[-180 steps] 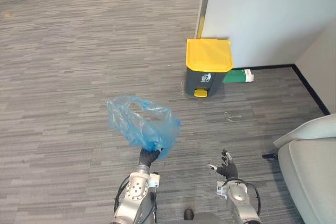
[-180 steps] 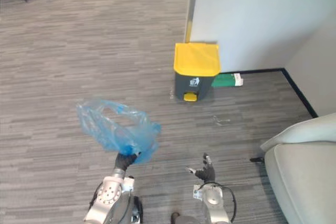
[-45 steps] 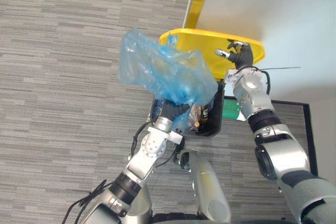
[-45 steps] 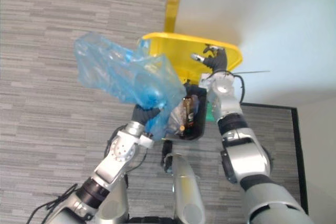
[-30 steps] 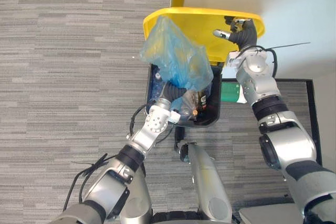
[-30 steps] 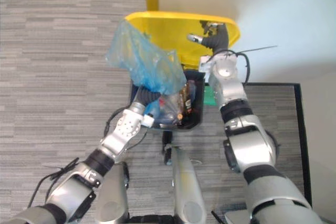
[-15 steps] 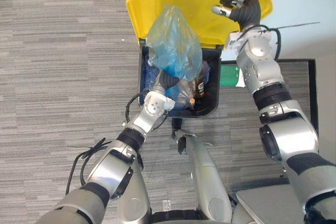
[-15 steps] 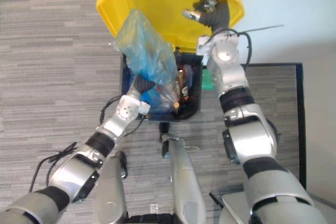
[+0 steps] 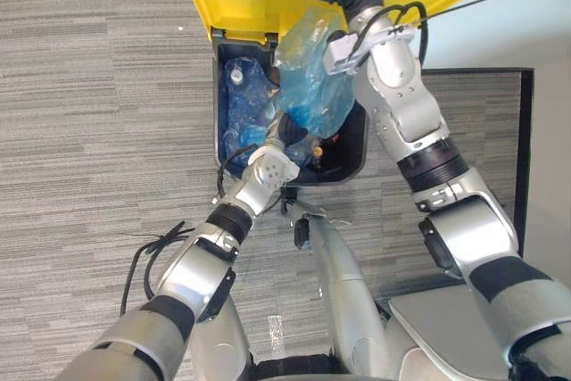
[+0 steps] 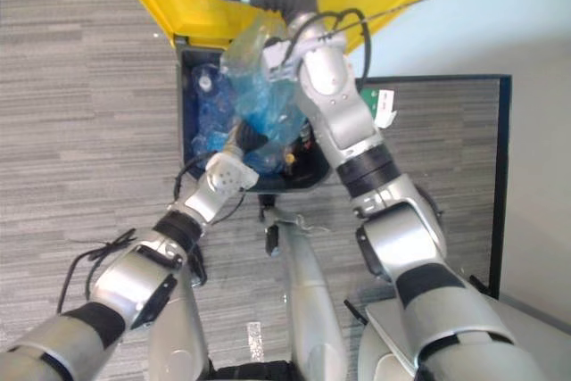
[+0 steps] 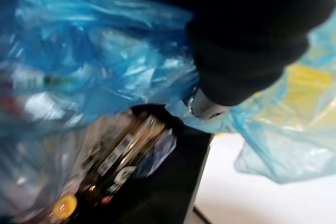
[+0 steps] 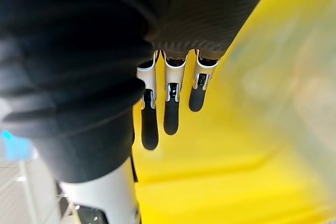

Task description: Gather rubbish on tea table into small bin, then transfer packed bag to large trash can.

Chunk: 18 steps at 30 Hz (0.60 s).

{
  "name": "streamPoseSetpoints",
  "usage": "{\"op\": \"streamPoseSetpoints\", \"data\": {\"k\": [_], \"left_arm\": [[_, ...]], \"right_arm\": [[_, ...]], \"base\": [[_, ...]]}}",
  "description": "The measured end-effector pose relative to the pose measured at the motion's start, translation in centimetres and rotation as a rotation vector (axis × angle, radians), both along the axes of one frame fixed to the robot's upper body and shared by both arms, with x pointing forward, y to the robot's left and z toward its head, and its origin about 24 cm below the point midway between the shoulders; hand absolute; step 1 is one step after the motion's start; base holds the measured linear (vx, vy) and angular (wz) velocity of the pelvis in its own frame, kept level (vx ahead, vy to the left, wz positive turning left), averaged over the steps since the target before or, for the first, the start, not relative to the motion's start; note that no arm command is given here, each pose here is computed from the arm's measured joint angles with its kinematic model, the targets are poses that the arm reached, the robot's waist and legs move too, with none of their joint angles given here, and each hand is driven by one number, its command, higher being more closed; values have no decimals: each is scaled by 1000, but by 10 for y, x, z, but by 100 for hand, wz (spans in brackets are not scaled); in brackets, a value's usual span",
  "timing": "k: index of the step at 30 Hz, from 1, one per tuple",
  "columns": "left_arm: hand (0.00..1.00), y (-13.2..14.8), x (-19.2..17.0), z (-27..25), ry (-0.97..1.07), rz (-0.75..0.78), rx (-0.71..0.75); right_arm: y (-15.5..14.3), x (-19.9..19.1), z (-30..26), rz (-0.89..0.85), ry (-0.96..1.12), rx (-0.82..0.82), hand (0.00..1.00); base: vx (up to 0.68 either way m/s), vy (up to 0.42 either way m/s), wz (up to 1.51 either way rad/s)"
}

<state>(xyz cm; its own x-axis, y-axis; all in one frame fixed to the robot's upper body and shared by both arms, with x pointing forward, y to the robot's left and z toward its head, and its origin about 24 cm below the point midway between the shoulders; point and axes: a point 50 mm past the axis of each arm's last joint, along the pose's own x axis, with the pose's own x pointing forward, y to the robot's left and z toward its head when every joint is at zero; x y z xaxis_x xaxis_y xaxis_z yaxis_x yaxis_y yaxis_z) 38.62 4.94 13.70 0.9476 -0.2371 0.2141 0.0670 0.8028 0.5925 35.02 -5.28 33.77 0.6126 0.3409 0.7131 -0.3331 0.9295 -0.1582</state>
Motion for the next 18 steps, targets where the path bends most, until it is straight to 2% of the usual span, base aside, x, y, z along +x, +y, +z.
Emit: {"op": "streamPoseSetpoints", "data": {"k": [5,18], "left_arm": [[0,5,-1,-13,46,74,-9],[0,5,-7,-29,98,150,15]], "right_arm": [[21,-9,-3,61,-6,1,0],[25,-4,-24,23,59,-17,0]], "base": [[-1,5,-1],[-5,15,2]]}}
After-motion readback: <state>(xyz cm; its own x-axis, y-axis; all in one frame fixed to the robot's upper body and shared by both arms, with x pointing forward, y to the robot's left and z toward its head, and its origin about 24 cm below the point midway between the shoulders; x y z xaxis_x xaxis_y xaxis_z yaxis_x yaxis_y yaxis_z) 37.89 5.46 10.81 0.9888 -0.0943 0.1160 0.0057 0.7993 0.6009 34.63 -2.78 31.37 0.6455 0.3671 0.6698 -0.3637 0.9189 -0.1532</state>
